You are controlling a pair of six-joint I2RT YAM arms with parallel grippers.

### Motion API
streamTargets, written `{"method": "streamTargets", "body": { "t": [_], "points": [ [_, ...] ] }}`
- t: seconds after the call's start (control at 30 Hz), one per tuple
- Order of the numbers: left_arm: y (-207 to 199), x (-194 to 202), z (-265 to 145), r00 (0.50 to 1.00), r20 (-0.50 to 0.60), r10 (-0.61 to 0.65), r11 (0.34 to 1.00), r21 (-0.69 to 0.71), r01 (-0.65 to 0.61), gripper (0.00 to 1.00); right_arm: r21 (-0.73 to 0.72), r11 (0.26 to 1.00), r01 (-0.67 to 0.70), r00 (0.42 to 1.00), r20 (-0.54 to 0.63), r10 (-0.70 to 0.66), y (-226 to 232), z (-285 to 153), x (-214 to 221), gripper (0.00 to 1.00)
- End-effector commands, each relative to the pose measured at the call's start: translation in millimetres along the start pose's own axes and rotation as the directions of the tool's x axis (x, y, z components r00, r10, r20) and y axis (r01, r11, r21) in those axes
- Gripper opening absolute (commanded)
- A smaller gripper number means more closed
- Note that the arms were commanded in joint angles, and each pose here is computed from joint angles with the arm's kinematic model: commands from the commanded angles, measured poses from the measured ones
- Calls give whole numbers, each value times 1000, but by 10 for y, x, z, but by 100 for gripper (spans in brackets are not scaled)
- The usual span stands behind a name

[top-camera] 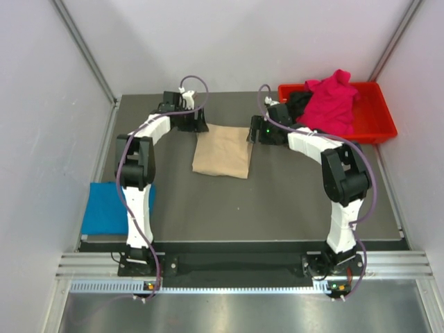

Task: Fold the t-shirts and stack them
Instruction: Fold the tshirt

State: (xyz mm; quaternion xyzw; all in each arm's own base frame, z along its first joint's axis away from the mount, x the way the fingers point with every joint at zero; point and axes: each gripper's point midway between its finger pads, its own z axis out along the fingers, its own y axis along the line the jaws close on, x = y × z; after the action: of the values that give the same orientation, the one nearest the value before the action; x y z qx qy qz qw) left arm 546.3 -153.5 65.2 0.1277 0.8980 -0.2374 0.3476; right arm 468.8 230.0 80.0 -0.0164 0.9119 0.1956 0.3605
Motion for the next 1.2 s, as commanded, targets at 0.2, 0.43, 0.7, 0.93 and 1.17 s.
{"method": "streamTargets", "body": {
  "t": [0.2, 0.43, 0.7, 0.93, 1.17],
  "points": [
    [-138, 78, 269, 983, -30, -183, 973, 136, 186, 69, -73, 994, -76, 996, 32, 78, 132, -71, -49, 76],
    [-233, 108, 233, 979, -49, -199, 963, 174, 205, 41, -74, 996, -50, 998, 46, 54, 145, -161, -81, 75],
    [-513, 130, -21, 985, -70, -157, 941, 293, 171, 0, -72, 997, -33, 996, 79, 38, 109, -322, -143, 75],
    [-524, 252, -401, 998, -63, -19, 959, 280, 36, 0, -110, 994, -28, 999, 41, 32, 113, -460, 77, 75],
    [-336, 255, -309, 999, -52, -8, 979, 205, 18, 0, -159, 983, -94, 994, 45, 102, 216, -162, 71, 73]
  ]
}}
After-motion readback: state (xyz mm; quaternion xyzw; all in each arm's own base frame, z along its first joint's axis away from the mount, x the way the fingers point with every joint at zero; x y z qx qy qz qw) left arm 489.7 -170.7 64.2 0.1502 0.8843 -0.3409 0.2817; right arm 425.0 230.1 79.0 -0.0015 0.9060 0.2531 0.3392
